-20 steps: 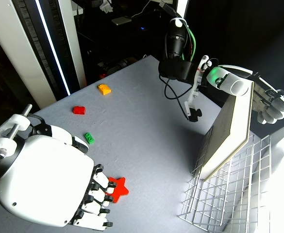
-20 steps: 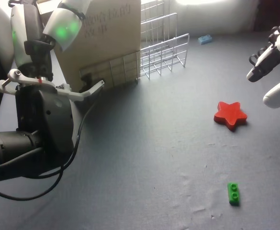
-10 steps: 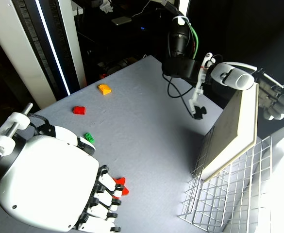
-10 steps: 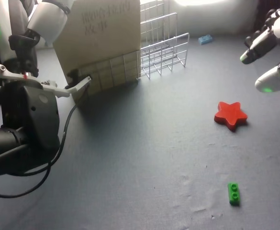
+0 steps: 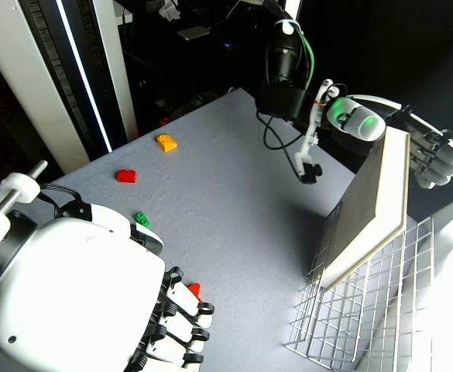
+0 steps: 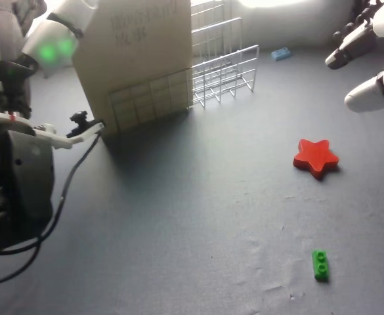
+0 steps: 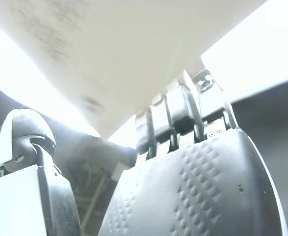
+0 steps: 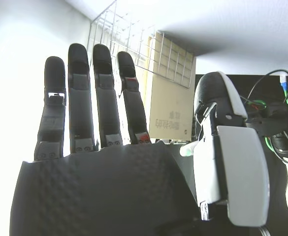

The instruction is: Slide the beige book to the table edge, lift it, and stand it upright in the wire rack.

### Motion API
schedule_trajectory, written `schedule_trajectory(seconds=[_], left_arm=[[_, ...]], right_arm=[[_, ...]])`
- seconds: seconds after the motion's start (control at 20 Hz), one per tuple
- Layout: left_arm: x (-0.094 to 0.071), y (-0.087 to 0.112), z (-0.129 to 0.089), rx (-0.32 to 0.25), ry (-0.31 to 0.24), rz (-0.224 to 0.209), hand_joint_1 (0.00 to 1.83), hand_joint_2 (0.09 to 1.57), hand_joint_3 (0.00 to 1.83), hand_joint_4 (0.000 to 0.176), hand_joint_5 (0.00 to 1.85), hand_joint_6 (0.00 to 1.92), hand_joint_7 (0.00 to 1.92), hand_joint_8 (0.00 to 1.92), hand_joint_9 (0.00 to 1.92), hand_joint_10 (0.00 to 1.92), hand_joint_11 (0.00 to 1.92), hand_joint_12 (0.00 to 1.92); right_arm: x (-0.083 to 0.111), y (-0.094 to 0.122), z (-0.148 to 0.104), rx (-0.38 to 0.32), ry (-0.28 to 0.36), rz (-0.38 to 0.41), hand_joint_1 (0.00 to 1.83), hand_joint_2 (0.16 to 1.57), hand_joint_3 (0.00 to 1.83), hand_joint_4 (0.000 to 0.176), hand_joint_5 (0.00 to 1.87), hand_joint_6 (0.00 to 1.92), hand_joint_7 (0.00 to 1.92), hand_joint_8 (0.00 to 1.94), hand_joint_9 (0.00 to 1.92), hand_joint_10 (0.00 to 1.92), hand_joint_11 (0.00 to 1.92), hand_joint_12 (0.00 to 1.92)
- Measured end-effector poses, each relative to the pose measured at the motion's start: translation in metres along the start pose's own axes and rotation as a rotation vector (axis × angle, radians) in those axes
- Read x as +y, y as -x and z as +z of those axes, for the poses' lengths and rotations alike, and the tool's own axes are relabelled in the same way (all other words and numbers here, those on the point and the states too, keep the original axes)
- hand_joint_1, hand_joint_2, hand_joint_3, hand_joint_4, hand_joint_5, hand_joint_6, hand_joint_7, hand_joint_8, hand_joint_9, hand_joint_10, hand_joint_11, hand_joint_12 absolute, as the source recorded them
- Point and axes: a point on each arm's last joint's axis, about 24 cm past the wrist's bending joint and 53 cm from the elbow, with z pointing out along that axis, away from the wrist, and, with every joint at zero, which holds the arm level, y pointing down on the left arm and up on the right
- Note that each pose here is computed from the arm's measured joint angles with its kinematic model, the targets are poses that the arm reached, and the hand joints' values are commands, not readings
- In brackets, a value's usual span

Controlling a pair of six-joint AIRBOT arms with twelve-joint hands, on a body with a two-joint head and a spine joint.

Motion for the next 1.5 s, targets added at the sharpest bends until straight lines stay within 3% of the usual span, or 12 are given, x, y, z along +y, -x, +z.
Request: schedule_trajectory(seconds=[0.3,0.5,0.7,0.75,1.0,1.15,1.2,1.25,1.3,1.35,1.4,1.5], left_arm=[[-0.020,0.024,0.004,0.049,0.018,0.091,0.62,0.99,0.00,0.013,0.41,0.01,0.40,0.01,0.40,0.01,0.04,1.05],[-0.038,0.040,0.006,0.173,0.052,0.240,0.61,0.99,0.00,0.010,0.40,0.00,0.39,0.00,0.40,0.00,0.01,1.03],[-0.034,0.056,-0.001,0.288,0.204,0.411,0.57,0.99,0.00,0.007,0.44,0.00,0.43,0.00,0.43,0.01,0.05,1.00],[-0.034,0.051,-0.006,0.367,0.235,0.476,0.53,1.01,0.00,0.007,0.44,0.00,0.44,0.00,0.43,0.00,0.06,0.97],[-0.053,0.037,-0.027,0.603,0.270,0.681,0.47,1.05,0.00,0.000,0.61,0.03,0.65,0.03,0.62,0.05,0.20,0.92],[-0.069,0.029,-0.031,0.681,0.224,0.739,0.41,1.11,0.00,0.000,0.80,0.05,0.88,0.08,0.84,0.12,0.34,1.03],[-0.074,0.023,-0.035,0.726,0.203,0.758,0.36,1.17,0.00,0.000,0.99,0.13,1.04,0.22,0.97,0.48,0.58,1.18],[-0.077,0.019,-0.037,0.750,0.188,0.765,0.36,1.17,0.00,0.000,0.99,0.13,1.04,0.22,0.97,0.48,0.58,1.18],[-0.081,0.013,-0.040,0.780,0.164,0.772,0.40,1.25,0.00,0.000,0.95,0.77,0.92,0.96,0.88,1.16,0.74,1.44],[-0.085,0.011,-0.042,0.793,0.159,0.783,0.44,1.25,0.00,0.000,0.93,1.15,0.94,1.25,0.91,1.41,0.81,1.61],[-0.090,0.009,-0.043,0.801,0.156,0.791,0.46,1.24,0.00,0.000,0.94,1.46,0.98,1.48,0.95,1.63,0.83,1.82],[-0.102,0.006,-0.044,0.813,0.134,0.810,0.52,1.23,0.00,0.000,1.00,1.80,1.01,1.86,1.02,1.88,0.95,1.92]], right_arm=[[0.002,0.001,0.000,-0.006,0.004,-0.001,0.25,1.17,0.00,0.000,0.46,0.00,0.49,0.00,0.48,0.00,0.05,1.01],[0.001,0.001,0.000,-0.006,0.003,0.002,0.24,1.18,0.00,0.000,0.45,0.01,0.49,0.01,0.48,0.01,0.03,1.03],[0.002,0.001,0.000,-0.006,0.004,0.002,0.22,1.18,0.00,0.000,0.46,0.01,0.49,0.00,0.48,0.01,0.04,1.03],[0.002,0.001,0.000,-0.006,0.004,0.002,0.22,1.19,0.00,0.000,0.45,0.00,0.47,0.00,0.46,0.00,0.02,1.02],[0.002,0.001,0.000,-0.006,0.004,0.003,0.29,1.17,0.00,0.000,0.57,0.02,0.63,0.01,0.58,0.02,0.18,1.14],[0.002,0.001,0.000,-0.006,0.005,0.005,0.33,1.19,0.00,0.000,0.70,0.03,0.78,0.03,0.79,0.09,0.32,1.36],[0.002,0.001,0.000,-0.005,0.005,0.006,0.35,1.20,0.00,0.000,0.85,0.03,0.95,0.07,0.73,0.82,0.50,1.62],[0.002,0.001,0.000,-0.005,0.005,0.006,0.35,1.20,0.00,0.000,0.85,0.03,0.95,0.07,0.73,0.82,0.50,1.62],[0.003,0.001,0.000,-0.005,0.006,0.005,0.35,1.22,0.00,0.000,0.75,0.79,0.72,1.14,0.66,1.62,0.64,1.90],[0.004,0.000,-0.001,-0.005,0.007,0.005,0.39,1.21,0.00,0.000,0.70,1.22,0.76,1.47,0.77,1.78,0.79,1.92],[0.005,-0.001,-0.001,-0.003,0.010,0.005,0.43,1.21,0.00,0.000,0.73,1.41,0.90,1.68,0.97,1.88,1.00,1.92],[0.006,-0.001,-0.001,-0.003,0.012,0.005,0.48,1.21,0.00,0.000,0.89,1.85,1.18,1.93,1.33,1.92,1.41,1.92]])
